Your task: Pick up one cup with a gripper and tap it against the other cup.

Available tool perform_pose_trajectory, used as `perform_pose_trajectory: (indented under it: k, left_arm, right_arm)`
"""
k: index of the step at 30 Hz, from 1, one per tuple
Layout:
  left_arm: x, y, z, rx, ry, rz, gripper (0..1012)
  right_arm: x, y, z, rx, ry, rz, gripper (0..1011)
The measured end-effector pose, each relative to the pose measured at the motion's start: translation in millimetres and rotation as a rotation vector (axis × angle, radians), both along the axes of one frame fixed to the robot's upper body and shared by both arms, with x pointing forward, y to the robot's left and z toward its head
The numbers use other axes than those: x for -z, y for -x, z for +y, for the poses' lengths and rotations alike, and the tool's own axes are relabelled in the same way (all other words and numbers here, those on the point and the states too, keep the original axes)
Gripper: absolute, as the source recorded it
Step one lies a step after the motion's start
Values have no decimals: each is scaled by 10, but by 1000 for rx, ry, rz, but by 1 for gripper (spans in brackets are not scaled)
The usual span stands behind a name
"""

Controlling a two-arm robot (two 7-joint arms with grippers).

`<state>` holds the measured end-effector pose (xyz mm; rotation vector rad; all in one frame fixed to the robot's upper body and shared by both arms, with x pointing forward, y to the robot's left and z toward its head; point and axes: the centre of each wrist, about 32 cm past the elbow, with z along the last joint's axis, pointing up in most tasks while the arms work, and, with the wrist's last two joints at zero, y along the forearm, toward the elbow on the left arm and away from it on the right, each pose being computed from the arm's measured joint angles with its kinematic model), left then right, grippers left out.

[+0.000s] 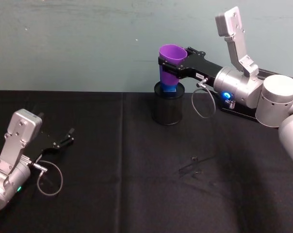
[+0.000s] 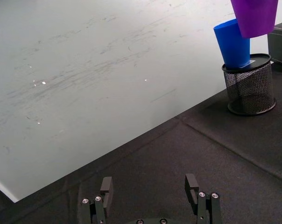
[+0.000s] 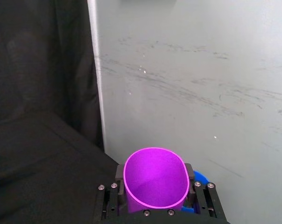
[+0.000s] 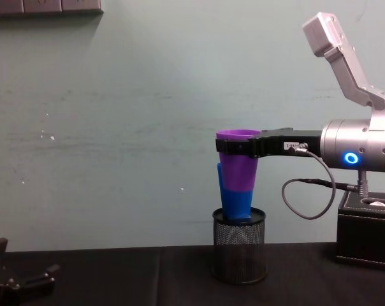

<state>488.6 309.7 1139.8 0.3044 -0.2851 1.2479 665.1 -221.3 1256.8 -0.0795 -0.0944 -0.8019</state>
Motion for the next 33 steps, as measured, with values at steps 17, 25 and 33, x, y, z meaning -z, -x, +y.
perform_pose_trajectory:
  k: [17, 25, 33]
  left_arm:
    - [0, 0, 0, 0, 0, 0, 1011]
    - [0, 0, 0, 0, 0, 0, 1011]
    - [0, 0, 0, 0, 0, 0, 1011]
  right_arm:
    - [15, -54, 20, 9, -22, 18, 724]
    - [13, -58, 14, 4, -25, 18, 724]
    - [20, -54, 14, -4, -27, 22, 724]
